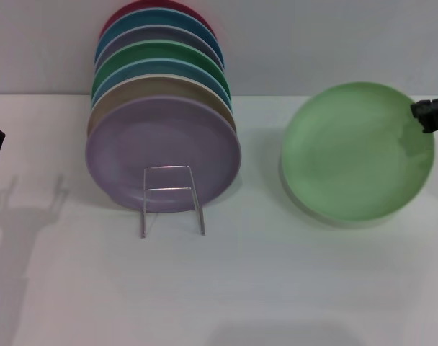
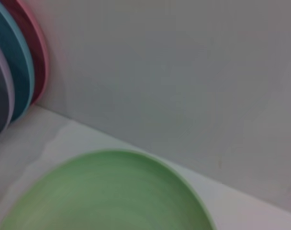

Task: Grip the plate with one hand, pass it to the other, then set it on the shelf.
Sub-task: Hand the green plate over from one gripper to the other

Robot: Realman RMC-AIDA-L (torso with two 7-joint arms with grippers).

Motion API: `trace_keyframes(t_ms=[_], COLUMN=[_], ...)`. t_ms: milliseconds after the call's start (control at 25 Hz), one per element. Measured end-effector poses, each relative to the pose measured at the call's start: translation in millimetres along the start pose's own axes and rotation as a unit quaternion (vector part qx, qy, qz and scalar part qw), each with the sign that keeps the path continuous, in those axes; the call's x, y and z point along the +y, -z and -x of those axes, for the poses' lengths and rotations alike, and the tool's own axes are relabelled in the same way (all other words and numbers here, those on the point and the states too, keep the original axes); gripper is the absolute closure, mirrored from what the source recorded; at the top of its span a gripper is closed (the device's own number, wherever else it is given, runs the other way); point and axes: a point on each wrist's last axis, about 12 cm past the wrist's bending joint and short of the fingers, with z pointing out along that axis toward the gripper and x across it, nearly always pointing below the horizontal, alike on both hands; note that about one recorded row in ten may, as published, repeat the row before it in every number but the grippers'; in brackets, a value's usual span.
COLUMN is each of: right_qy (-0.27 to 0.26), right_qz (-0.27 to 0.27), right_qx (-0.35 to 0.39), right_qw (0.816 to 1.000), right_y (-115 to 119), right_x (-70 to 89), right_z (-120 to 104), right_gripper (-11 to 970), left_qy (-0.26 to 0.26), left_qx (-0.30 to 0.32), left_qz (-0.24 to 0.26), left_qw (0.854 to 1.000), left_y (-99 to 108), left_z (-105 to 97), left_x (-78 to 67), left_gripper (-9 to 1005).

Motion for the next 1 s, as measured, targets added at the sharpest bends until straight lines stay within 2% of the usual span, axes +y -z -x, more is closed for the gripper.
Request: trace_keyframes(t_ms=[520,1000], right_qy=[0.055,0.076], right_qz=[-0.05,-0.079], right_qx=[-0.114,-0.164], right_qw=[0.991,0.98], right_y=[-5,-17], right_x=[4.5,11.8], right_z=[-7,-24], right_gripper=[943,943], left_qy=[0.001,0.0], left_qx=[-0.003,-0.009], left_qz=[-0.001,0.0], left_qw=[1.0,1.0], left_y=[2,7], left_z=[1,2], left_x=[-0.8,0.3], left_gripper=[194,194])
